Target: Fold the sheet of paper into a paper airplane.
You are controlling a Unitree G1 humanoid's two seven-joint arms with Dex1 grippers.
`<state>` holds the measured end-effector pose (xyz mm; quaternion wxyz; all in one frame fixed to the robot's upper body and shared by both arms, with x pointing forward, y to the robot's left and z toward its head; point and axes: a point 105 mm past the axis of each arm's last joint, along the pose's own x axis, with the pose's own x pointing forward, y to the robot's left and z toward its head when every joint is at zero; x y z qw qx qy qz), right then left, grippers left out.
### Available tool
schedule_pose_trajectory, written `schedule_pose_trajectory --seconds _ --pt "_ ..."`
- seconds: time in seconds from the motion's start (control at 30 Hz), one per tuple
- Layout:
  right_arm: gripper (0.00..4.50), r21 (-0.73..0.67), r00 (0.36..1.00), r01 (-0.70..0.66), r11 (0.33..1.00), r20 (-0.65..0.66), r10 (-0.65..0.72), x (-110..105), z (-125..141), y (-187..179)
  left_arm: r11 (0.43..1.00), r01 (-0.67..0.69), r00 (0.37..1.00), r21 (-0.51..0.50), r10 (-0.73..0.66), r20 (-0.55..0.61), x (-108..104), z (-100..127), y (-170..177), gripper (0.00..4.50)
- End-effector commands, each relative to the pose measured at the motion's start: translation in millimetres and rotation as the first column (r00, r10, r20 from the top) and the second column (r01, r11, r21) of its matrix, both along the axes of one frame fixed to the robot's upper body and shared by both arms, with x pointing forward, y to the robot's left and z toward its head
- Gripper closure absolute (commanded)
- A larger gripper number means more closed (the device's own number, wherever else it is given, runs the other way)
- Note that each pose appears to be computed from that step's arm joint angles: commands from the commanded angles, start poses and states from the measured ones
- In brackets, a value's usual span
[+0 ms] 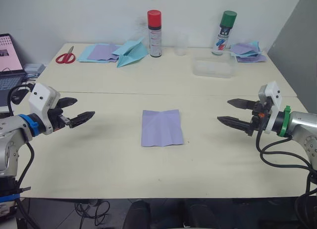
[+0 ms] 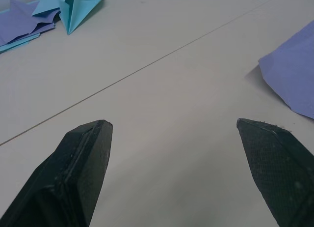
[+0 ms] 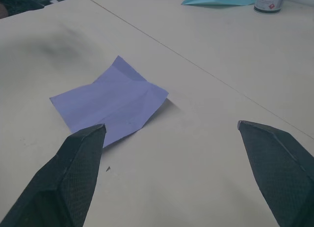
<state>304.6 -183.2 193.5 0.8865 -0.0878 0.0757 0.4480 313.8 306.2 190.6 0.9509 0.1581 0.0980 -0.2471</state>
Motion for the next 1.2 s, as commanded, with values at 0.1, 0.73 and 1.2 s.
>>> schedule_pose_trajectory --seconds 0.1,0.73,1.2 --pt "0.00 -0.017 0.998 0.059 0.998 0.021 -0.059 6.8 -7.0 -9.4 0.998 -0.058 0.996 0.033 0.055 0.073 1.3 7.1 7.3 0.05" --pt "0.00 -0.033 1.000 0.025 0.999 -0.003 -0.026 13.9 -22.9 7.3 0.978 0.147 0.988 -0.152 -0.137 0.069 13.3 -3.0 -79.5 0.05" --pt "0.00 -0.039 0.997 0.076 0.996 0.034 -0.075 43.7 -52.9 42.0 0.962 0.241 0.969 -0.130 -0.246 -0.026 38.0 -83.1 -182.3 3.61"
